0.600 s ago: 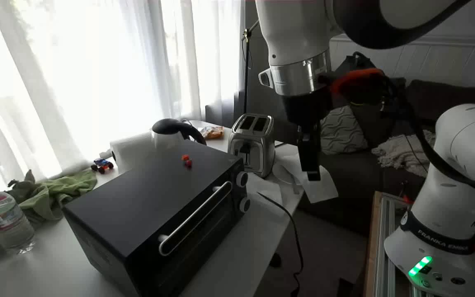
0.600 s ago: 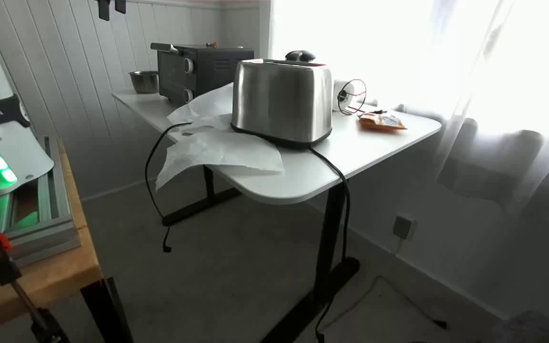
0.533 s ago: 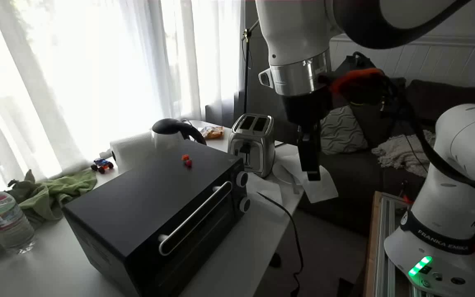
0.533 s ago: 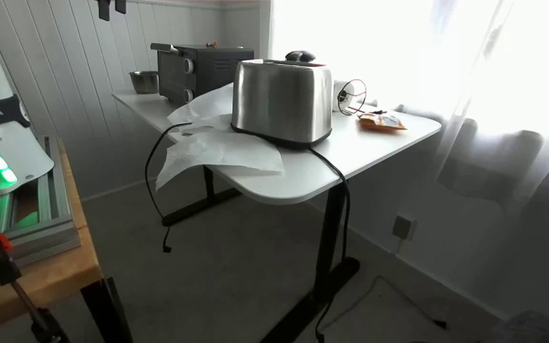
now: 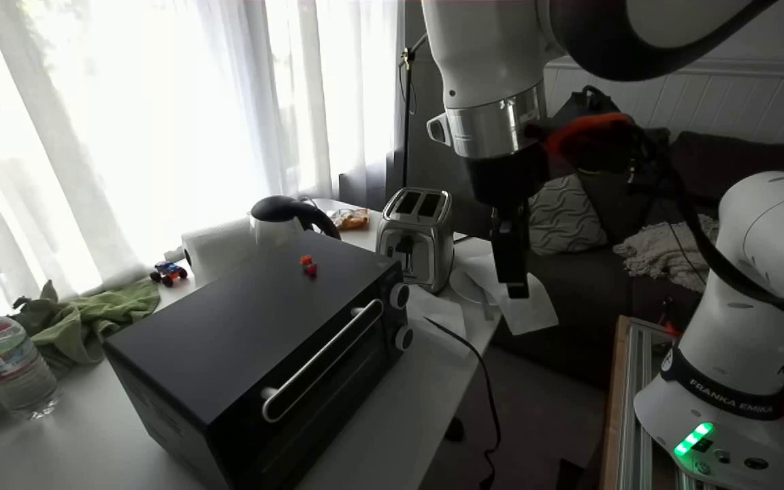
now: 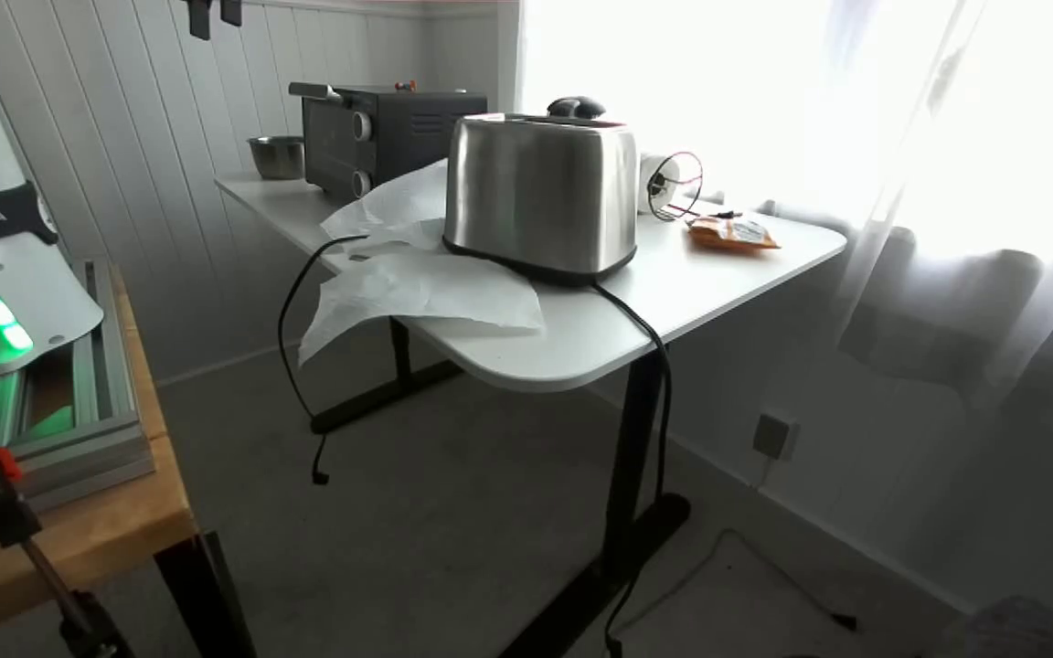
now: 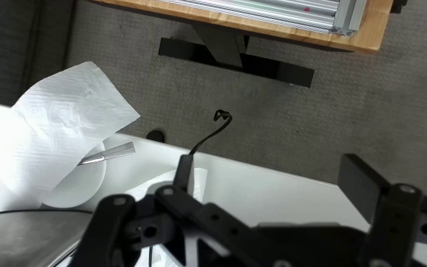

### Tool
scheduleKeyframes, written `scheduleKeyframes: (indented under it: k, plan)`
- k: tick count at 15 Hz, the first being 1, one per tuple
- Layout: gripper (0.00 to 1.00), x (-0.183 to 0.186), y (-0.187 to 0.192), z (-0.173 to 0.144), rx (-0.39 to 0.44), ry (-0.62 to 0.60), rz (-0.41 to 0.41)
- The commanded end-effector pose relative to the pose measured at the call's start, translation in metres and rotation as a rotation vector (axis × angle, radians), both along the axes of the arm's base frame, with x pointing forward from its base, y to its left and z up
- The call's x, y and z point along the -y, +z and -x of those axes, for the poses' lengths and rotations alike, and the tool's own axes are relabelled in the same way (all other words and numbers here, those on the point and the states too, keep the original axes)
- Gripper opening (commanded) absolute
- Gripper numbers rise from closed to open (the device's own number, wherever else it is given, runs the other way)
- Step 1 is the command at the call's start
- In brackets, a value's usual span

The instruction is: Open the toaster oven.

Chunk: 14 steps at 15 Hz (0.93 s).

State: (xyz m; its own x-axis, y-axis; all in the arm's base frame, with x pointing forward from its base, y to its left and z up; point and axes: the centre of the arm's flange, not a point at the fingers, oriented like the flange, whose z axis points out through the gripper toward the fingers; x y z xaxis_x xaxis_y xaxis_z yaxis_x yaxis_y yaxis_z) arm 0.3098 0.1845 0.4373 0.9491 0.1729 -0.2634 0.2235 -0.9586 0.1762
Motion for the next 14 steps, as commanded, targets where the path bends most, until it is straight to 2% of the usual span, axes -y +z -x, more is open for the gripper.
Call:
scheduleKeyframes:
  k: [1,9,11,14]
  plan:
    - [1.0,0.002,0.004,0.001,0.019,-0.02,-0.016]
    - [1.0,-0.003,0.04,-0.002,0.244,0.012,-0.122]
    - [1.0,-0.01,0.045,-0.003,0.26,0.019,-0.139]
    - [1.0,-0.009,0.042,-0.009,0.241,0.024,-0.106]
